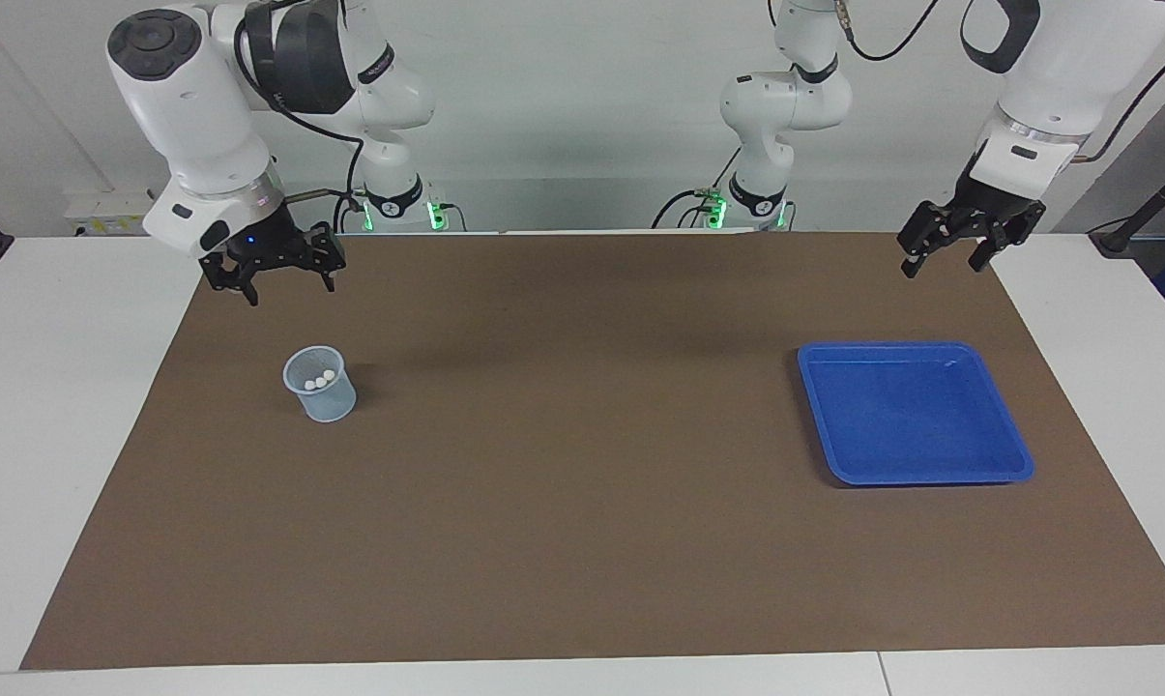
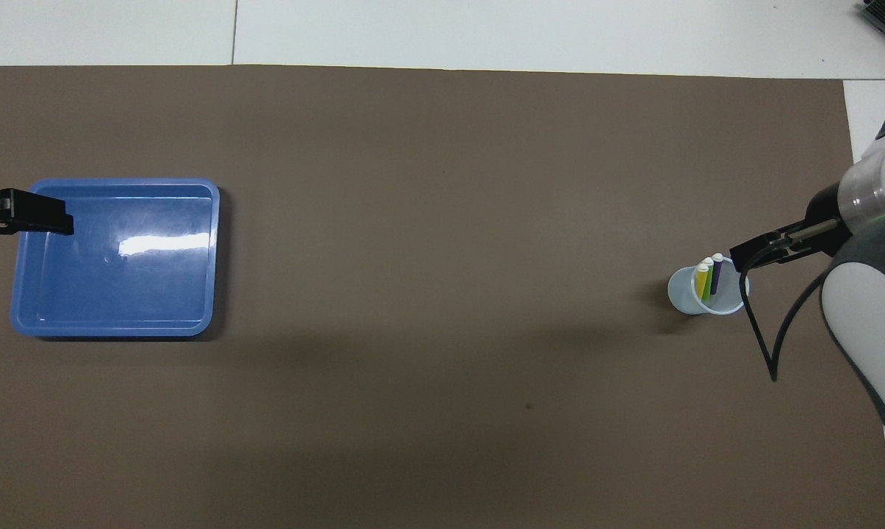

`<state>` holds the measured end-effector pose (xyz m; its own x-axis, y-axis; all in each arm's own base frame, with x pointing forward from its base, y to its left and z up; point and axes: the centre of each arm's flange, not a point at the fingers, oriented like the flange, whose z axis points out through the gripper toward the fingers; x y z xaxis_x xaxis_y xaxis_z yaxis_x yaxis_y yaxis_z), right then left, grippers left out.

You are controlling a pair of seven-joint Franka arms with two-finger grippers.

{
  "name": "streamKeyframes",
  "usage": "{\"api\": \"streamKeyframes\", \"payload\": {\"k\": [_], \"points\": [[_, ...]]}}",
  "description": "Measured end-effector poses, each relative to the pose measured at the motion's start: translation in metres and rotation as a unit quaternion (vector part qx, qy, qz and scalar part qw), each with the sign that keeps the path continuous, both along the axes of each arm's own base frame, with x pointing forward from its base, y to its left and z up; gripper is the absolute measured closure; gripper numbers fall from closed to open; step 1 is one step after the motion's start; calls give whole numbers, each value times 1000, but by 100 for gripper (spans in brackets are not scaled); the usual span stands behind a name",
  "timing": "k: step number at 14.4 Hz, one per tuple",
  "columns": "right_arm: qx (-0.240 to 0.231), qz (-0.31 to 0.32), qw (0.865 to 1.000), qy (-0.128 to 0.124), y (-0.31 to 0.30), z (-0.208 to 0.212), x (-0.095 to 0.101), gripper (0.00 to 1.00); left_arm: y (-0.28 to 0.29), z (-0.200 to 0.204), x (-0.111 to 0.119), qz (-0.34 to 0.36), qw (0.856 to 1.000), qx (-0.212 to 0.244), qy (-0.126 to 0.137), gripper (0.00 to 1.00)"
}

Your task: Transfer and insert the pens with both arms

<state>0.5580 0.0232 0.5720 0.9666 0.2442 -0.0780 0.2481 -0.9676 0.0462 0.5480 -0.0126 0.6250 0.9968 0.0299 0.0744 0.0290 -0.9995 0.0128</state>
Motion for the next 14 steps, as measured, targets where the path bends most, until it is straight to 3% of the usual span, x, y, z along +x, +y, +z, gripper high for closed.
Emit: {"api": "streamKeyframes", "payload": {"k": [8,14], "points": [[0,-33,999,-6,-31,38,-2,0,1,0,0,1,1000,0,0,0],[14,-49,999,-6,-45,37,-1,0,1,0,0,1,1000,0,-1,0]]}}
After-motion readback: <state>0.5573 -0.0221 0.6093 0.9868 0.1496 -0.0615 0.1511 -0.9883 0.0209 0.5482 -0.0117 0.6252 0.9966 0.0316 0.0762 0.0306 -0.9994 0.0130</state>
